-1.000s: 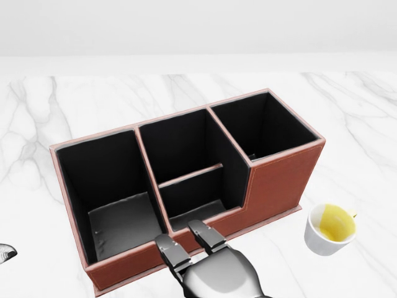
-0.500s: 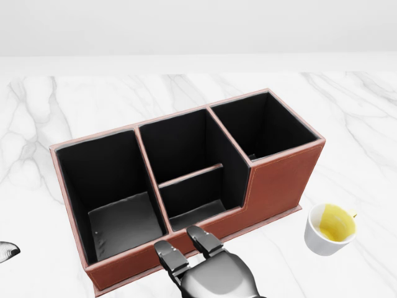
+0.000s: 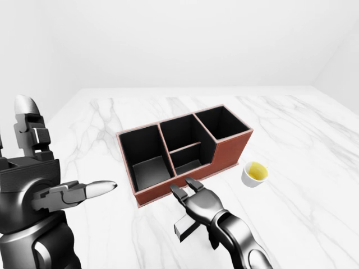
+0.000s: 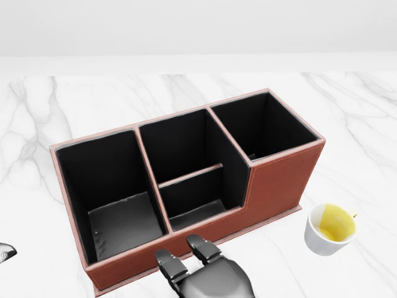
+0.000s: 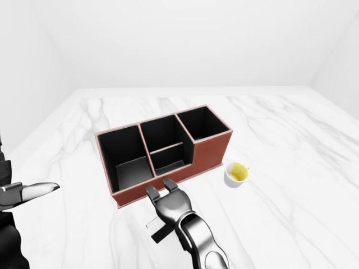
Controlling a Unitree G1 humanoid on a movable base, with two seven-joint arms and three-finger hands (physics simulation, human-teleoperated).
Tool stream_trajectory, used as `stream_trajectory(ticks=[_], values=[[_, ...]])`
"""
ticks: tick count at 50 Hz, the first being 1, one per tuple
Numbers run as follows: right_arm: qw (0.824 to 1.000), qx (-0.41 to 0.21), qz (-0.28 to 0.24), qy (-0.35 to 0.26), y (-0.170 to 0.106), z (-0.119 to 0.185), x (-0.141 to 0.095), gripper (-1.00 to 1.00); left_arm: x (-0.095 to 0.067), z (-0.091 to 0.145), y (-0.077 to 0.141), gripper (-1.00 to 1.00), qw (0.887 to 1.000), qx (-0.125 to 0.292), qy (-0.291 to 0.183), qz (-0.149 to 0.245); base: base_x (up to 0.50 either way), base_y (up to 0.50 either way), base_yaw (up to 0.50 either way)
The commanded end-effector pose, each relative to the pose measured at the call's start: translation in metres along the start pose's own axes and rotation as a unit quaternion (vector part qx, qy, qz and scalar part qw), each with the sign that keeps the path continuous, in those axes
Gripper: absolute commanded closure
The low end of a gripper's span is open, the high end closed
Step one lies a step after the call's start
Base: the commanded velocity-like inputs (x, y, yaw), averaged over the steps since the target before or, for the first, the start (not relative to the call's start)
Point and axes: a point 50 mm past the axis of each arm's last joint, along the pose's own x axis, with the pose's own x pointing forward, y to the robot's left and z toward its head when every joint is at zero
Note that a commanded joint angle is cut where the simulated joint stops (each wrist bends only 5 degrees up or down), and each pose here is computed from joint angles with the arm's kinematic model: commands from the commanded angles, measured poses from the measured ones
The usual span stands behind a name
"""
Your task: Pick up the book and place it in the front compartment of the caddy.
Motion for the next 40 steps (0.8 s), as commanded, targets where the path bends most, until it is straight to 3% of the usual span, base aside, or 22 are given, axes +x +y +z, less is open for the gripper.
stream_trajectory(ticks=[1,10,38,39,40], values=[[1.0,0.0,0.01,-0.003,0.001,0.0,0.009,-1.0,0.002,-0.017,-0.001,-1.0,0.999,0.017,0.03,0.01,0.0,0.0,0.0],[1.0,0.0,0.005,-0.005,-0.001,0.002,0.009,-1.0,0.002,-0.019,0.0,-1.0,0.999,0.016,0.034,0.011,0.0,0.0,0.0],[0.998,0.004,0.064,-0.013,0.025,0.005,0.017,-1.0,0.002,-0.018,0.002,-1.0,0.999,0.017,0.032,0.015,0.0,0.0,0.0],[0.998,0.006,0.062,-0.013,0.024,0.005,0.016,-0.51,0.002,-0.019,0.002,-1.0,0.999,0.017,0.034,0.015,0.0,0.0,0.0],[0.998,0.006,0.061,-0.013,0.023,0.005,0.016,0.45,0.002,-0.02,0.001,-1.0,0.999,0.018,0.035,0.015,0.0,0.0,0.0]])
